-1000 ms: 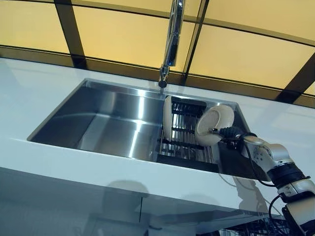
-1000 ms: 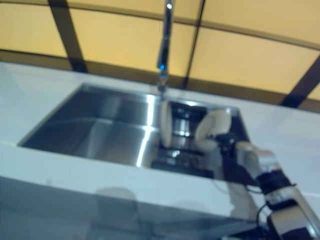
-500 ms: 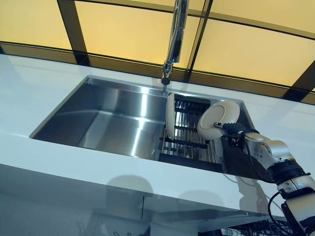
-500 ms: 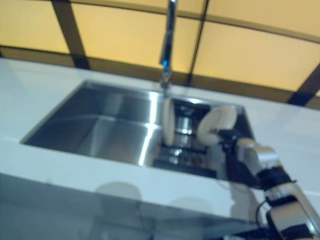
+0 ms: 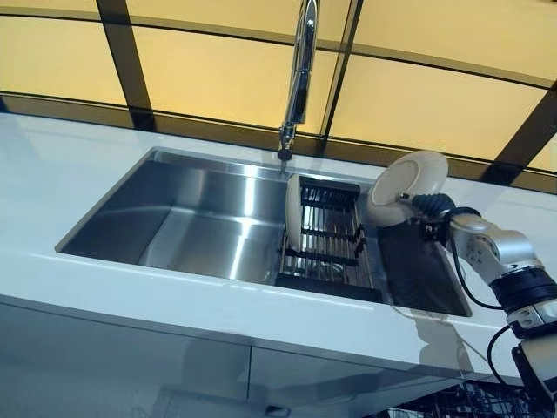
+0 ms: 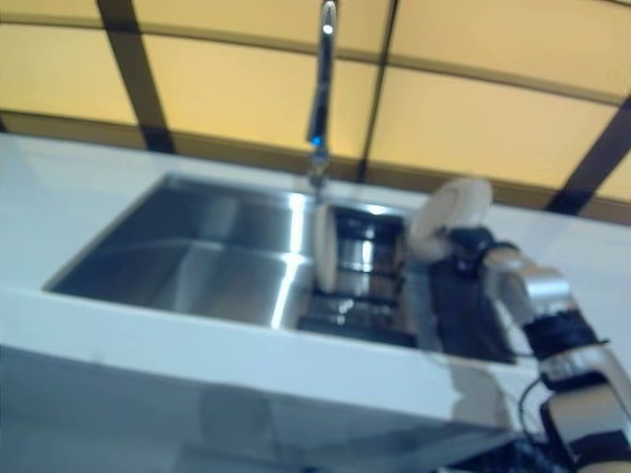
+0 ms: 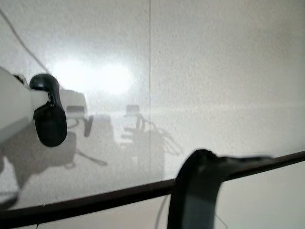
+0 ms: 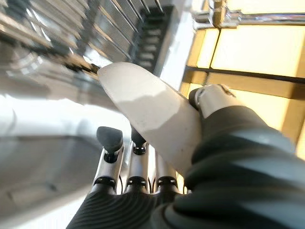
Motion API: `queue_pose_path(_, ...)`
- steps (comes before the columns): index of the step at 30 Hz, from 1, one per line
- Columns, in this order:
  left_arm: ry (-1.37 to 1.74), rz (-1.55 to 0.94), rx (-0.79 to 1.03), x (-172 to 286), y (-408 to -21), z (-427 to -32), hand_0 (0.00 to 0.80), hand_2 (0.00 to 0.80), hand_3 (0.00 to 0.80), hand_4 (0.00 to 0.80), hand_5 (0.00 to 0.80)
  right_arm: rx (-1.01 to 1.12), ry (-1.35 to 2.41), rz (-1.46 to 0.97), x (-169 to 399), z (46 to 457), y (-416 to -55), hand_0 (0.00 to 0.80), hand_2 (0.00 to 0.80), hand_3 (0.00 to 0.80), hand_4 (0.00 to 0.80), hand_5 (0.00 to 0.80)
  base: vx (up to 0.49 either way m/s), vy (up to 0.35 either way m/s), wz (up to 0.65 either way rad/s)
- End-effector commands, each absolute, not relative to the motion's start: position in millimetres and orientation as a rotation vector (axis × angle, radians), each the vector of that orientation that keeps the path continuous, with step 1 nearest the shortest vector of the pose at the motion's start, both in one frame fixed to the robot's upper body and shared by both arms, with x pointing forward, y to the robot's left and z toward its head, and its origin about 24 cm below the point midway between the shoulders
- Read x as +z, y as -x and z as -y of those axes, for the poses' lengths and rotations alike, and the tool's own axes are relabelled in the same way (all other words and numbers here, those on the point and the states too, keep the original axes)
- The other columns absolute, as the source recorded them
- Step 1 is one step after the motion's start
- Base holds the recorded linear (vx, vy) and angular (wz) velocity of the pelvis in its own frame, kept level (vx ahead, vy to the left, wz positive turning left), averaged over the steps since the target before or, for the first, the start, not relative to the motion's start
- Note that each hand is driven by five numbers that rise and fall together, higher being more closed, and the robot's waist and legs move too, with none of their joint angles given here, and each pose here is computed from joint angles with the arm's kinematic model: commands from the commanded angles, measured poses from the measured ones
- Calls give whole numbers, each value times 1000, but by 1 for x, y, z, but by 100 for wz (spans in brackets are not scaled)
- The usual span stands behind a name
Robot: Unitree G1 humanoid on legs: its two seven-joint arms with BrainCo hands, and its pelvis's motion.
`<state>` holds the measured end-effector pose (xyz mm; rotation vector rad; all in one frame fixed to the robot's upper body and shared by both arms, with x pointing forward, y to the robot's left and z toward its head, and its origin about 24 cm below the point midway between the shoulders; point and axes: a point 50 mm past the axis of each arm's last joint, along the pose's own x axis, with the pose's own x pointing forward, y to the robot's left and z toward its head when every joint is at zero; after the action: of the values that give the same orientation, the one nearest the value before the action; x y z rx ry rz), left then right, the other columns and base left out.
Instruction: Take plates into dishwasher
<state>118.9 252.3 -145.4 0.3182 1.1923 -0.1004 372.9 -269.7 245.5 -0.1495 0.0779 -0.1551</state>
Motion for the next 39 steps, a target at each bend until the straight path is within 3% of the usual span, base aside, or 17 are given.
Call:
queue_pose_path(1, -369, -1252, -179, -151, -110, -246, 0, 0, 0, 0, 0, -208, 263, 135, 311, 271, -365, 800, 800, 800, 800, 800, -7, 64, -7)
queue_pose_path(17, -424, -1311, -231, -153, -99, -251, 0, 0, 0, 0, 0, -334, 404, 205, 343, 310, -337, 800, 800, 800, 800, 800, -15, 27, -16)
queue_pose_path(23, -449, -1293, -234, -151, -102, -254, 0, 0, 0, 0, 0, -424, 476, 149, 341, 352, -312, 800, 800, 800, 800, 800, -24, 7, -28)
queue_pose_path(39, -474, -1277, -249, -149, -106, -259, 0, 0, 0, 0, 0, -490, 670, -76, 308, 407, -272, 800, 800, 800, 800, 800, -25, -31, -11)
